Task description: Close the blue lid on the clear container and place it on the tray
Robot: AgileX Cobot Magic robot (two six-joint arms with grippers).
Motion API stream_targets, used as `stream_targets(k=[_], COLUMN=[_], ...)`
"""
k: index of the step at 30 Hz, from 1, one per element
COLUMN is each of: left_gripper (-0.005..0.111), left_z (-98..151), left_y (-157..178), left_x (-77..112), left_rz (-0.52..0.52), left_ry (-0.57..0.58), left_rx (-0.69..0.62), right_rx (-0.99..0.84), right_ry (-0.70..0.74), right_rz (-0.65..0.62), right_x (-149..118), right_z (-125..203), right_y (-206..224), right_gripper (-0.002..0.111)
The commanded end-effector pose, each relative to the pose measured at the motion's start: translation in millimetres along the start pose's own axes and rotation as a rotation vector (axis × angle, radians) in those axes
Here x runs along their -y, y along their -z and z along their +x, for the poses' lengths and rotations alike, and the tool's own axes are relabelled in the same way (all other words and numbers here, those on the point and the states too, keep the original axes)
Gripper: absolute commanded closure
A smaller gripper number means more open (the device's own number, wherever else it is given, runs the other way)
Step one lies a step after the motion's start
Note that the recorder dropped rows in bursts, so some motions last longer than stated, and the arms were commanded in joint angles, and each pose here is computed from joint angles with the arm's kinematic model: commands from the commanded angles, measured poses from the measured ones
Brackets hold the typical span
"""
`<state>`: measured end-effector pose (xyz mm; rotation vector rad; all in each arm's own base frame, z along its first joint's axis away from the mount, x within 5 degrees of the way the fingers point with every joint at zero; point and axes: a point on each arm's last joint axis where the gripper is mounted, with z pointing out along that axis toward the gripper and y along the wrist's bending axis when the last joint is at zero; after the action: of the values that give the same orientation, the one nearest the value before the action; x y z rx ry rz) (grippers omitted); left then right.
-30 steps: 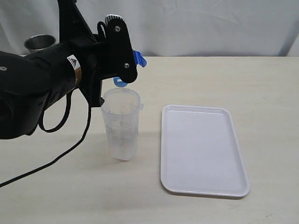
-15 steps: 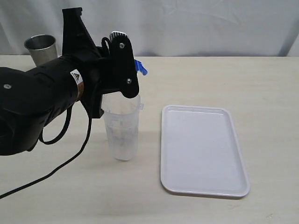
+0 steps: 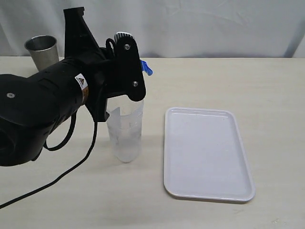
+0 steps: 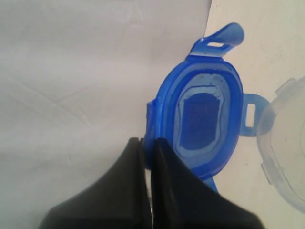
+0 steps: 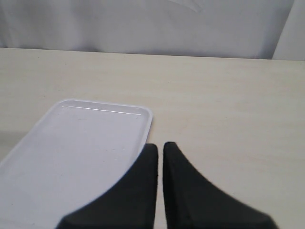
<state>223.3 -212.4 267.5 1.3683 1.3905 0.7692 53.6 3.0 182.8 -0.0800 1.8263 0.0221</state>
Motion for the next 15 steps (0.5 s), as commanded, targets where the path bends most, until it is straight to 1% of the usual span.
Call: stream_targets(k=[1, 5, 11, 15], left_gripper=[0.107, 0.107, 0.107, 0.107], left_z=[0.0, -1.9, -2.4, 2.0], left_y=[1.6, 1.7, 2.0, 2.3], left_x=[-0.7, 1.0, 1.2, 7.0], left_rz=[0.002, 0.021, 0.021, 0.031], left_ry=[0.017, 0.016, 0.014, 0.0], left_rx=[0.008, 0.029, 0.031, 0.015], right_rx=[0.003, 0.003, 0.003, 0.003], right_ry=[-0.006, -0.006, -0.006, -0.006], right_rz=[0.003, 0.003, 0.003, 0.003], right_x=[0.1, 0.1, 0.1, 0.1], right_z=[0.4, 0.4, 0.4, 0.4], right_y=[0.0, 0.0, 0.0, 0.0], right_gripper=[0.104, 0.104, 0.104, 0.104])
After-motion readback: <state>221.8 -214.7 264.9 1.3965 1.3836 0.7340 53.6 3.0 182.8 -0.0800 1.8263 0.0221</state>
